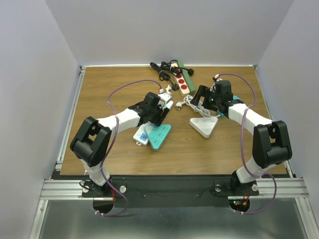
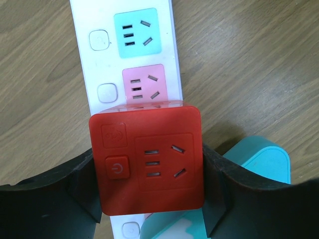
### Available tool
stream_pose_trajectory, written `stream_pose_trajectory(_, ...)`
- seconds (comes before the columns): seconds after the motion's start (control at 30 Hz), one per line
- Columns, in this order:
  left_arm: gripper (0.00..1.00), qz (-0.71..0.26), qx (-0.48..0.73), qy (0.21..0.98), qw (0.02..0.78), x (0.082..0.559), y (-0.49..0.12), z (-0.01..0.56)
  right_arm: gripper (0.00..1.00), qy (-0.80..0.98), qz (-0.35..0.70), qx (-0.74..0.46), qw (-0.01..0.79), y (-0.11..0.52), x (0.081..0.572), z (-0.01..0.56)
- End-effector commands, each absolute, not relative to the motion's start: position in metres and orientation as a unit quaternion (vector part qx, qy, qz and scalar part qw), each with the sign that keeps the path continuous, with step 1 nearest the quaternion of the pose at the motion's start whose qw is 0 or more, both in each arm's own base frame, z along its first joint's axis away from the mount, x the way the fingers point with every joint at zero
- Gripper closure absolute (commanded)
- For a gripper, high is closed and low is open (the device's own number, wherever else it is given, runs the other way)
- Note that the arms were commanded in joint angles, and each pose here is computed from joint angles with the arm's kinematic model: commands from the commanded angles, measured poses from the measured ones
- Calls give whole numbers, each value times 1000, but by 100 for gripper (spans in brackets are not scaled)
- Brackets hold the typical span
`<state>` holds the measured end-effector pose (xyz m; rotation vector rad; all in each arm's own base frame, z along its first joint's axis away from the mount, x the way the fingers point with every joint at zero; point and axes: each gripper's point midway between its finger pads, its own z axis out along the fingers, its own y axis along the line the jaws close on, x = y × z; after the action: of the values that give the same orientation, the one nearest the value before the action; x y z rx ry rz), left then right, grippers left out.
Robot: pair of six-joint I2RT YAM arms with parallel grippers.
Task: Insert the plug
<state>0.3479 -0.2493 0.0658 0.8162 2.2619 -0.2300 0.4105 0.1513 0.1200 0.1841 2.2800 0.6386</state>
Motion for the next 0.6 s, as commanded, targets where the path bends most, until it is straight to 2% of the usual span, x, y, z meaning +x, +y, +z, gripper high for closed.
stream_pose_trajectory(0.0,34,-75,329,894,294,317,-235,55,0,878,258,70,398,147,415,141)
stream_pose_trajectory(0.07,27,-69,315,891,319,326,-235,72,0,874,260,71,404,145,416,147)
stream_pose_trajectory(0.1,27,-72,313,890,324,327,-236,76,0,874,260,72,405,144,416,148)
stream_pose_trajectory(0.2,14,-99,314,884,332,328,-242,91,0,872,263,72,407,142,416,151)
stream_pose_trajectory(0.23,4,-103,315,884,331,327,-242,92,0,871,264,71,408,141,416,152)
stream_pose_trajectory(0.27,1,-109,318,882,330,326,-244,93,0,871,263,73,409,140,416,152)
stream_pose_trajectory(0.43,1,-107,310,885,331,325,-238,104,0,870,263,75,411,135,414,154)
stream_pose_trajectory(0.57,1,-109,282,866,398,337,-237,159,0,867,259,81,418,125,415,158)
